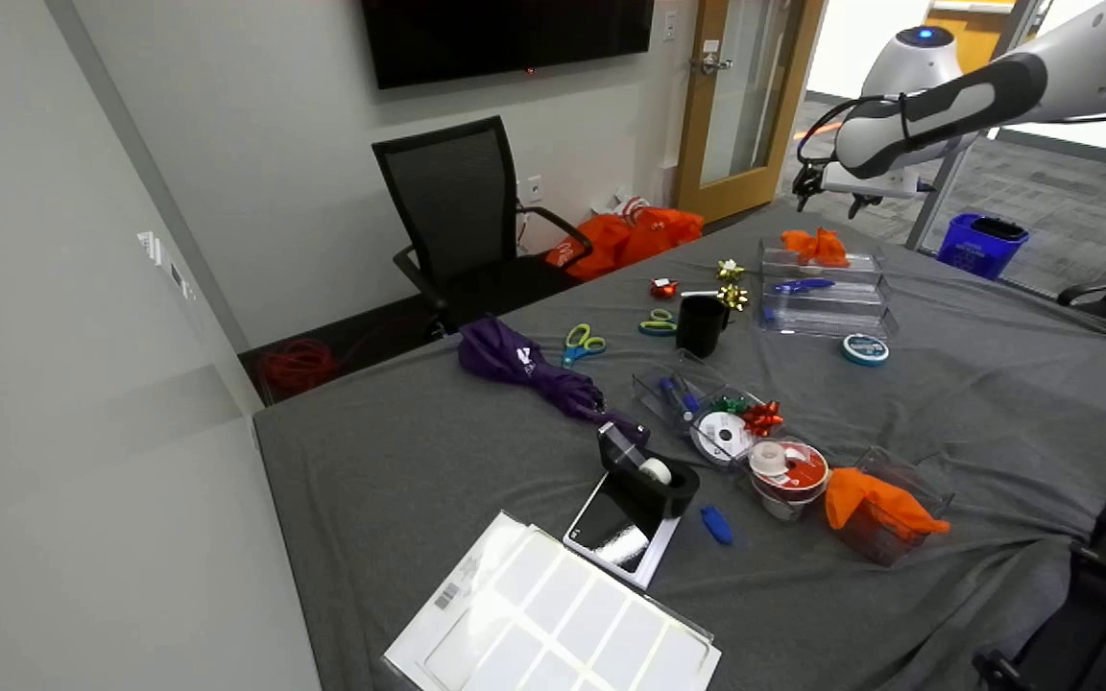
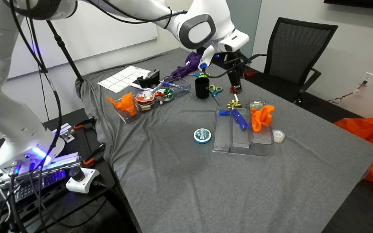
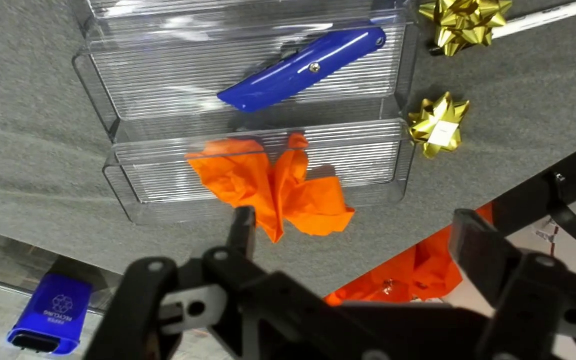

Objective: Pick up the orange tissue from the clear container on the right of the table and put it into the clear square container at the bottom of the table

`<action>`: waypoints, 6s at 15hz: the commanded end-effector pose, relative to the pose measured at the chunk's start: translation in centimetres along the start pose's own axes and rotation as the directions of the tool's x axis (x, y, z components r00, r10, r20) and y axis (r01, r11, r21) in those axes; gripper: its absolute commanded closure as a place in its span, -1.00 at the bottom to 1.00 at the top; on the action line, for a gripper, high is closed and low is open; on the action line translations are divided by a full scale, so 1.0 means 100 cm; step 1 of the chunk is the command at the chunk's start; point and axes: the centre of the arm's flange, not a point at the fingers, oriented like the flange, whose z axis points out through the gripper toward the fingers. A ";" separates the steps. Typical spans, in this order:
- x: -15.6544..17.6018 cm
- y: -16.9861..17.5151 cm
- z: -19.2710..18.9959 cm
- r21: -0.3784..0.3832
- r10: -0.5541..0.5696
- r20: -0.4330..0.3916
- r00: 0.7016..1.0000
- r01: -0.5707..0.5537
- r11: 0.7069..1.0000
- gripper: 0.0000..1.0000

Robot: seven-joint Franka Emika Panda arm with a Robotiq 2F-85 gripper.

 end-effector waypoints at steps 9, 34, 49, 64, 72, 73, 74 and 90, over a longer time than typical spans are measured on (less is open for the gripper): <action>0.015 0.014 0.073 -0.041 0.007 -0.089 0.996 -0.011 0.999 -1.00; 0.025 0.036 0.141 -0.080 -0.016 -0.131 0.991 0.005 0.997 0.99; 0.001 0.042 0.028 0.288 -0.195 0.037 0.980 0.176 0.941 0.99; -0.053 0.137 0.017 0.505 -0.539 0.241 0.807 0.370 0.780 0.95; -0.093 0.137 -0.004 0.592 -0.678 0.211 0.704 0.459 0.662 0.99; -0.107 0.137 -0.012 0.624 -0.716 0.191 0.672 0.480 0.617 0.99; -0.121 0.137 -0.020 0.652 -0.748 0.166 0.643 0.497 0.572 0.99; -0.340 0.086 -0.122 0.847 -0.996 -0.067 0.055 0.531 -0.028 0.99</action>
